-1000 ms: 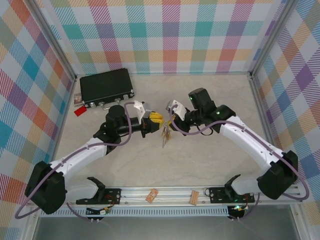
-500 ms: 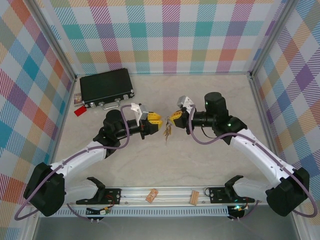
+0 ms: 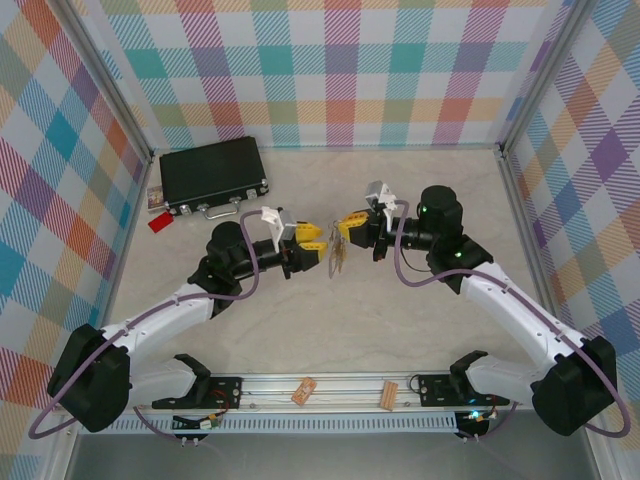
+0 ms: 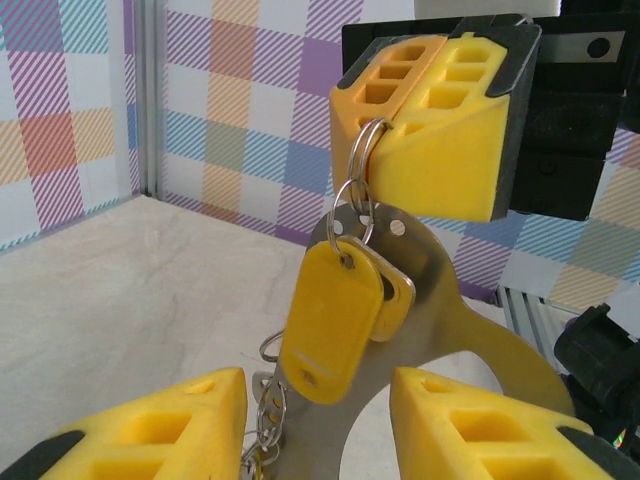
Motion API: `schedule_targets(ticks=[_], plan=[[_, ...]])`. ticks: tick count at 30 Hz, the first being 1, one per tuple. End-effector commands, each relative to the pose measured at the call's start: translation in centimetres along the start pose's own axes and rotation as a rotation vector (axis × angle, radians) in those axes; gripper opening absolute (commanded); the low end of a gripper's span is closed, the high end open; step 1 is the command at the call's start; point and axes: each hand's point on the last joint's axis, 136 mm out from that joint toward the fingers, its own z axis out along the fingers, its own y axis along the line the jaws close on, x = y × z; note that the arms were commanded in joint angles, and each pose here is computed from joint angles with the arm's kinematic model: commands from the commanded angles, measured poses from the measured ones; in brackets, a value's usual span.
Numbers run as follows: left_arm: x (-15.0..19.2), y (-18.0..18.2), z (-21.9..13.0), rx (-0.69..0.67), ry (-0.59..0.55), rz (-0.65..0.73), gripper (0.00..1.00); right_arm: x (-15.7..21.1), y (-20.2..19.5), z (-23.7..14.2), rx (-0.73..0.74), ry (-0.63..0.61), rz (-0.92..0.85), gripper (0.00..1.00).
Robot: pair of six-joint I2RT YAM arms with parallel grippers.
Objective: Put the keys on the keyring
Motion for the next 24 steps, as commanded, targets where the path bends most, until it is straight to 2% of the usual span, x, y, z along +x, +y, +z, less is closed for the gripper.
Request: schedule_targets(ticks=[1, 12, 16, 20, 24], plan=[[-1.0, -0.6, 0.3, -0.001, -0.035, 0.065, 0.42, -1.5, 0.7, -0.1, -0.049, -0.057, -0.019, 0.00], [-2.1, -1.4, 0.9, -0.047, -0.063, 0.155, 0.48, -0.8, 0.9, 0.0, -0.064, -0.044, 0.003, 0.00], [-2.8, -1.3, 0.8, -0.069, -0.085, 0.174, 0.43, -0.6, 1.0, 0.1, -0.076, -0.037, 0.013, 0.00], [-2.9, -1.5, 0.9, -0.061, -0.083, 0.180, 0.31, -0.4, 1.1, 0.1, -0.080, -0.036, 0.016, 0.00], [-2.8, -1.8, 1.1, -0.044, -0.077, 0.181, 0.28, -0.3, 1.0, 0.2, -0.079, -0.035, 0.020, 0.00]])
